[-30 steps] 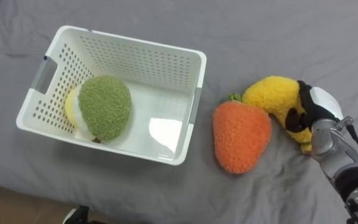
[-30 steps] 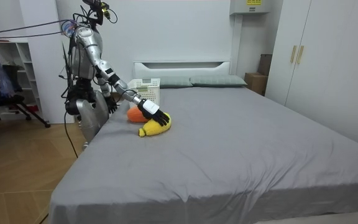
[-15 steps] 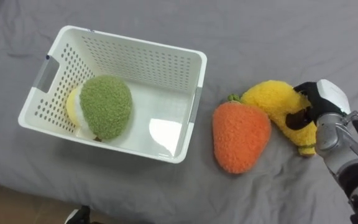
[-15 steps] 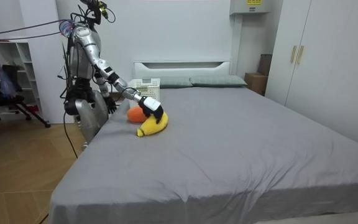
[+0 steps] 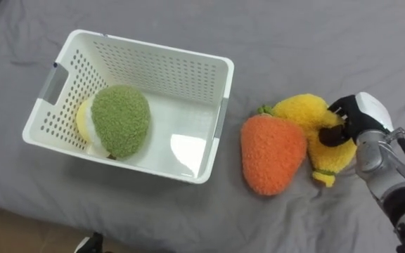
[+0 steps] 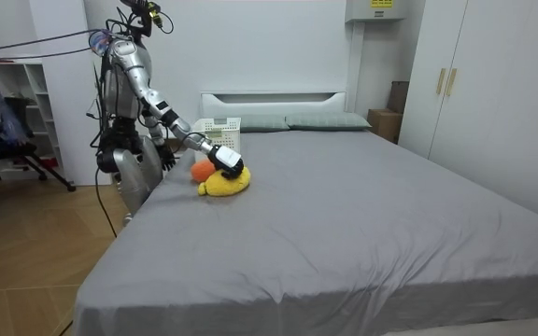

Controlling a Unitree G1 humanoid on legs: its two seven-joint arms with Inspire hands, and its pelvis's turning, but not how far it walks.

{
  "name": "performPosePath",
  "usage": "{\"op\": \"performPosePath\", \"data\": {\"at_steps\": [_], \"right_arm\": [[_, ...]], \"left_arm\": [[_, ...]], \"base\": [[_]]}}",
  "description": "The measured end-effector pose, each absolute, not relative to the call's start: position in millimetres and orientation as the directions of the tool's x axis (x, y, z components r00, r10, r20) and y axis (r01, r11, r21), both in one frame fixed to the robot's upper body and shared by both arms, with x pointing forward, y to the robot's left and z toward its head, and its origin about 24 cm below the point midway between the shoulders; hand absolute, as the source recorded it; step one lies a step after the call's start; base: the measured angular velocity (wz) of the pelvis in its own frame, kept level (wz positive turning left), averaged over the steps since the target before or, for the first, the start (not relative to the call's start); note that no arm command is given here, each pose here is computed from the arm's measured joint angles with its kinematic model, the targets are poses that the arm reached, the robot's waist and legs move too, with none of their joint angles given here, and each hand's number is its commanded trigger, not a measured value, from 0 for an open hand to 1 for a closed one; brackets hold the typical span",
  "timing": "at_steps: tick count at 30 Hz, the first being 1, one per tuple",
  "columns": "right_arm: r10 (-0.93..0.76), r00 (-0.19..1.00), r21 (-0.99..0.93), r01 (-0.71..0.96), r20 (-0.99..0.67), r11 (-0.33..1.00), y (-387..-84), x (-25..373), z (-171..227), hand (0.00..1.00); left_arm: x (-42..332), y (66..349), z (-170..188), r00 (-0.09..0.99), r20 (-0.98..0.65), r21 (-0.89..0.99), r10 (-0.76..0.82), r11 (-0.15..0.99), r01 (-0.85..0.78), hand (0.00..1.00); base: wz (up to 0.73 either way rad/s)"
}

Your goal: Collect toys from the bed

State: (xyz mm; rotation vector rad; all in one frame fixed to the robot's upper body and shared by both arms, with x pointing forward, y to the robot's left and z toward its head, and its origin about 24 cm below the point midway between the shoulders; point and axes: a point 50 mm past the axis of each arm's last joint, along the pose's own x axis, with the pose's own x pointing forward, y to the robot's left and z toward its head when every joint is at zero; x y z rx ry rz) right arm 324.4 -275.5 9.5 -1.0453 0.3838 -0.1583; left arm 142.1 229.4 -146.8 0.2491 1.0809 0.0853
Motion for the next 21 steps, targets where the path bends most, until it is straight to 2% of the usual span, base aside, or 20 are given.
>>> {"op": "performPosePath", "data": {"at_steps": [9, 21], "right_arm": [[-0.269, 0.941, -0.851, -0.034, -0.203, 0.524, -267, 324, 11, 1.0], [-0.269, 0.963, -0.774, 0.187, 0.022, 0.605, -262, 312, 41, 1.0]], "left_arm": [[134, 232, -149, 0.452, -0.869, 0.241, 0.201, 0.97, 0.031, 0.0], [100, 249, -154, 0.377, -0.876, 0.279, 0.301, 0.954, -0.111, 0.0]], "base": [[-0.01], [-0.04]]}}
